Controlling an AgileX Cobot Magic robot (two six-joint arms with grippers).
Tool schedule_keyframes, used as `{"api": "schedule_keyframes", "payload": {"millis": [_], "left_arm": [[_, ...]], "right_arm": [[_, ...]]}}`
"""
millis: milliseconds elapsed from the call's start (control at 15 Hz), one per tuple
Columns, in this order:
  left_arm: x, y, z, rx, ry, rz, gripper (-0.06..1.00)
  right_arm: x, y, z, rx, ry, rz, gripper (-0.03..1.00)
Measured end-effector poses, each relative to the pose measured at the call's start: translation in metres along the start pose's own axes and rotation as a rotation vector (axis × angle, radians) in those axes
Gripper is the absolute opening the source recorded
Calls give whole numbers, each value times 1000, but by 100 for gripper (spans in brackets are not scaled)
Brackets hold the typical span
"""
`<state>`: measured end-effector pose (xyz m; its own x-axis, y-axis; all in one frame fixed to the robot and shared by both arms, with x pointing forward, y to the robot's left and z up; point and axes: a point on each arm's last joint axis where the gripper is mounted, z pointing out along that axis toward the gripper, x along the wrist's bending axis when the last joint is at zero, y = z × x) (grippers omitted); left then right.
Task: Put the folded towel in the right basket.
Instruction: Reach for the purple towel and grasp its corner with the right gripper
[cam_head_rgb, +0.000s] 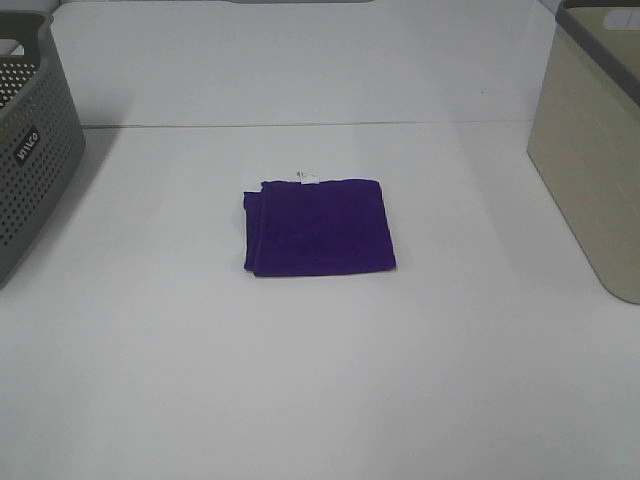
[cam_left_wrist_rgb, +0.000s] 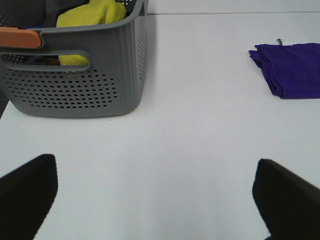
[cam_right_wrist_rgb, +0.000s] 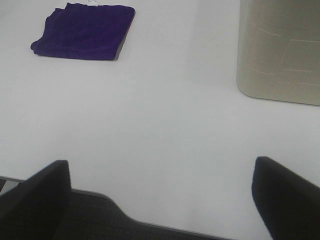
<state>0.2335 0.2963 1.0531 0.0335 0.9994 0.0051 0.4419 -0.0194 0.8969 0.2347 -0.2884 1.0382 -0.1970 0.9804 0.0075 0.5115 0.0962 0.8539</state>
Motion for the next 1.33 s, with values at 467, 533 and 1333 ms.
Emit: {"api": "schedule_keyframes", "payload": {"millis": [467,533,1333], "left_arm": [[0,0,0,0,0,0,99],[0,0,0,0,0,0,99],[0,0,0,0,0,0,99]], "right_arm": [[0,0,0,0,0,0,95],[0,0,0,0,0,0,95],[0,0,0,-1,4,2,95]]}}
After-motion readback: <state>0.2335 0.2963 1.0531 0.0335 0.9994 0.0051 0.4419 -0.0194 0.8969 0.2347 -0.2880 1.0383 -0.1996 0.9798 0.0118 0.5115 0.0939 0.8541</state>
